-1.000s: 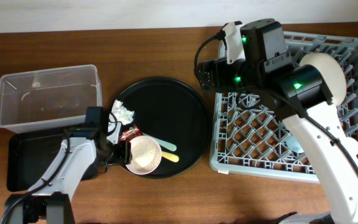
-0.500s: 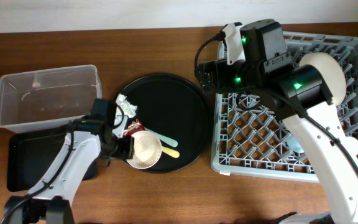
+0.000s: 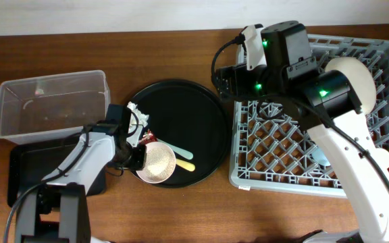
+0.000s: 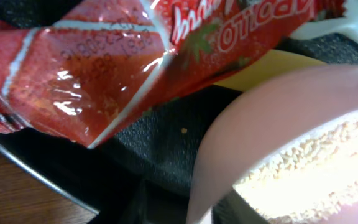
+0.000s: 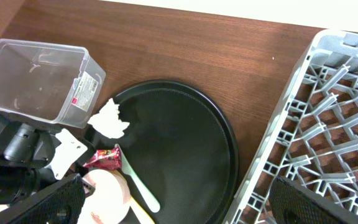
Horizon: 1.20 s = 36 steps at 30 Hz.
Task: Sort waste into correct bins and load items into the dishwasher rack
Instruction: 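Reach the left gripper to the pink rice bowl and grasp it, then carry the pink bowl left and tip rice into the black tray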
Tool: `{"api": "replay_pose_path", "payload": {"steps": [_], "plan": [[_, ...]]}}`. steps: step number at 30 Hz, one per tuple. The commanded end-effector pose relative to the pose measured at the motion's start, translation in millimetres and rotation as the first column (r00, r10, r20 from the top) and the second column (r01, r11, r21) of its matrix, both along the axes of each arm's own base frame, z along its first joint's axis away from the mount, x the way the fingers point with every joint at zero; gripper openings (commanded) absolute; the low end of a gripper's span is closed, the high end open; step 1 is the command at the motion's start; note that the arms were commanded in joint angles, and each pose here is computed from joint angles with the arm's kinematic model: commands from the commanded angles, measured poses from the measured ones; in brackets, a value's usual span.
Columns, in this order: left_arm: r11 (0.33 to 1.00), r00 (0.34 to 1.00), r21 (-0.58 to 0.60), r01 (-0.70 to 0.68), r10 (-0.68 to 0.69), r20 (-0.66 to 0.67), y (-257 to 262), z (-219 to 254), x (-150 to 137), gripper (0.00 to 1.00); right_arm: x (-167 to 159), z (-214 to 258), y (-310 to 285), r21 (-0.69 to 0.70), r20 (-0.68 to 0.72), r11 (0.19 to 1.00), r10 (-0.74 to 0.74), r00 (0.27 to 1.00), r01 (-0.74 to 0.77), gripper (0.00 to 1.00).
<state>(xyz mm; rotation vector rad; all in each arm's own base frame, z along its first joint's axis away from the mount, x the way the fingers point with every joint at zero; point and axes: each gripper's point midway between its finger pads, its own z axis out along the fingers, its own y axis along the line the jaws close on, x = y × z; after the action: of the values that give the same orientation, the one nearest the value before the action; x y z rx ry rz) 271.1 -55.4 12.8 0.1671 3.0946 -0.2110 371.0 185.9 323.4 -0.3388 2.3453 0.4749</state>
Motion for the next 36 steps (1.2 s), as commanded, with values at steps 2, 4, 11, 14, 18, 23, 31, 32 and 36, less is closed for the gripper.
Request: {"api": "replay_pose_path", "payload": {"steps": [2, 4, 11, 14, 18, 23, 31, 32, 36], "plan": [[1.0, 1.0, -0.007, 0.011, -0.011, 0.029, -3, 6, 9, 0.24, 0, 1, 1, 0.004, 0.001, 1.0, 0.004, 1.0, -0.004, 0.98], [1.0, 0.999, -0.008, 0.011, -0.011, 0.044, -3, 12, 12, 0.32, 0, 1, 1, 0.004, 0.001, 1.0, 0.004, 1.0, -0.004, 0.98], [1.0, 0.998, -0.007, 0.011, -0.011, 0.063, -3, 17, 13, 0.01, -1, 0, 1, 0.001, -0.006, 1.0, 0.004, 1.0, -0.004, 0.98], [1.0, 0.998, -0.008, 0.011, -0.01, 0.066, -3, 18, 14, 0.01, -2, -1, 0, 0.0, -0.01, 1.0, 0.004, 1.0, -0.004, 0.98], [1.0, 0.996, -0.01, 0.011, -0.01, 0.089, -3, 32, 19, 0.01, -2, -1, 0, 0.0, -0.01, 1.0, 0.004, 1.0, -0.004, 0.98], [0.999, 0.994, 0.045, -0.026, 0.021, 0.104, 7, 56, 23, 0.01, -2, -1, 0, 0.0, -0.01, 1.0, 0.004, 1.0, -0.004, 0.98], [0.81, 0.921, 0.445, -0.381, 0.294, 0.254, 93, 119, 8, 0.01, -2, -2, 0, -0.001, -0.013, 1.0, 0.004, 1.0, -0.004, 0.98], [0.791, 0.918, 0.469, -0.392, 0.299, 0.261, 98, 122, 6, 0.01, -2, -2, 0, -0.001, -0.013, 1.0, 0.004, 1.0, -0.004, 0.98], [0.712, 0.895, 0.542, -0.446, 0.363, 0.259, 117, 129, -14, 0.0, -3, -2, 0, -0.001, -0.014, 1.0, 0.004, 1.0, -0.004, 0.98]]}}
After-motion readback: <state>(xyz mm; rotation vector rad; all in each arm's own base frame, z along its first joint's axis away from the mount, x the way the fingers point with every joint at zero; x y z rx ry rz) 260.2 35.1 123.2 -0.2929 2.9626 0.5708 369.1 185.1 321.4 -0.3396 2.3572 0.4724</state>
